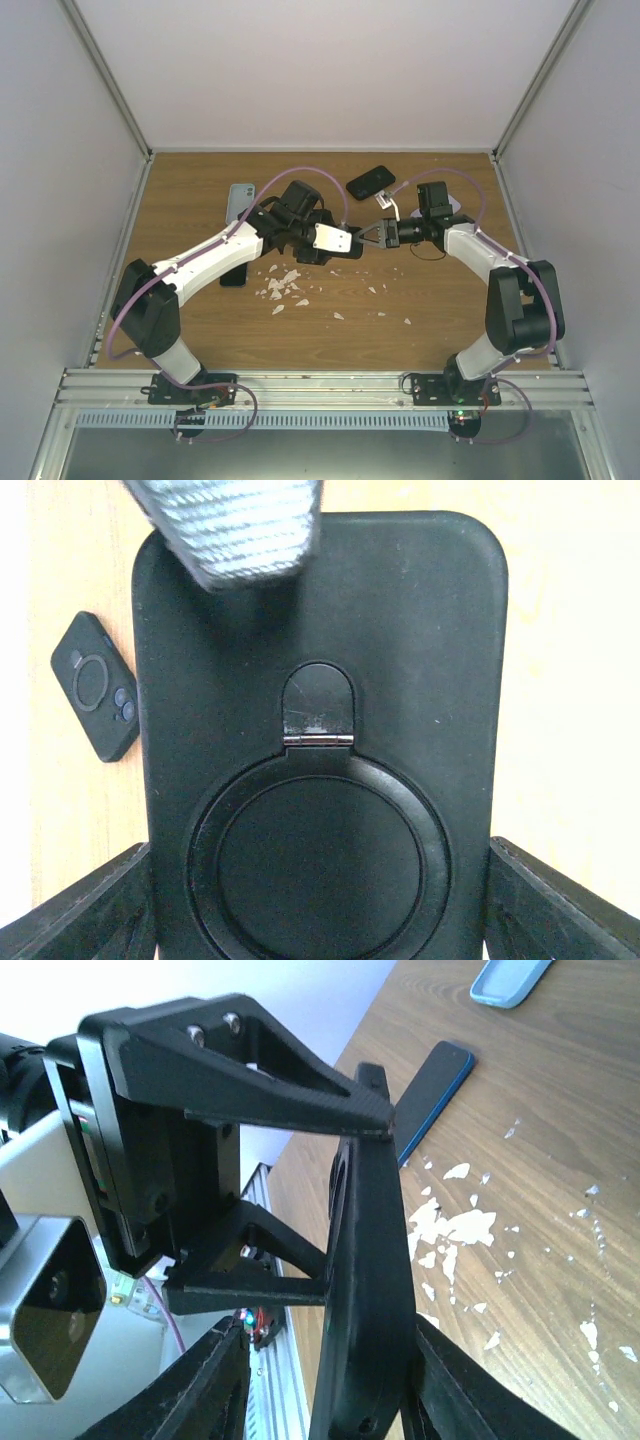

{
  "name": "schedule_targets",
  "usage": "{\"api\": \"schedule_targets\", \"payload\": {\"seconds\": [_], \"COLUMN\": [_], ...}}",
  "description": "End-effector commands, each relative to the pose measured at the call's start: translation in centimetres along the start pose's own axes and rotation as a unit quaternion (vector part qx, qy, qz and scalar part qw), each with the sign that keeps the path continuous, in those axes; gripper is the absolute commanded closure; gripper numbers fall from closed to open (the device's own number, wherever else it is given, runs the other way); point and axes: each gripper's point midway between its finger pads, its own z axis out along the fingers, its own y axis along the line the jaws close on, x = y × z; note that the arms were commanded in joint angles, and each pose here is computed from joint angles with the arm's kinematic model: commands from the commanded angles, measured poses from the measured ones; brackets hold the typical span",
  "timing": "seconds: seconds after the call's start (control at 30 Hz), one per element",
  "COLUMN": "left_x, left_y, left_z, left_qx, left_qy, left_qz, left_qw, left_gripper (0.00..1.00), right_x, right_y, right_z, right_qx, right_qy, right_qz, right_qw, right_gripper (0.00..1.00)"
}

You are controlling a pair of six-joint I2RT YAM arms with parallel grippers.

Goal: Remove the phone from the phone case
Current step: Adjust the phone.

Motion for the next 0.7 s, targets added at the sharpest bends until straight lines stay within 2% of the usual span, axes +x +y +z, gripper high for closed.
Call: {"api": "schedule_targets", "payload": {"seconds": [0.0,0.2,0.4,0.53,0.67], "left_x": [-2.9,-3.0,-2.8,-2.6,-2.7], "left_y": [3.7,4.2,4.5,5.1,6.0], "left_z": [-1.5,-1.6,-1.5,-1.8,-2.6], "left_qx": [-0.068,-0.081,-0.09,-0.107,-0.132], "left_qy": [-0.044,-0.044,-0.04,-0.034,-0.03], "left_qz": [0.019,0.016,0.011,0.008,0.002], "left_qw": [0.997,0.996,0.995,0.994,0.991], "left_gripper": [0.44,0.44,0.42,0.25,0.03], "right_x": [0.3,0.7,-0.1,-0.6,-1.6], "right_y": [1.1,1.3,1.5,1.9,2.4], "right_z": [0.1,0.2,0.1,0.0,-0.7], "right_qx": [-0.021,-0.039,-0.044,-0.042,-0.037], "right_qy": [0.001,0.005,0.003,0.0,-0.01], "right_qz": [-0.006,0.01,0.013,0.01,-0.003], "right_qw": [1.0,0.999,0.999,0.999,0.999], "right_gripper": [0.59,0.67,0.89,0.98,0.99]}}
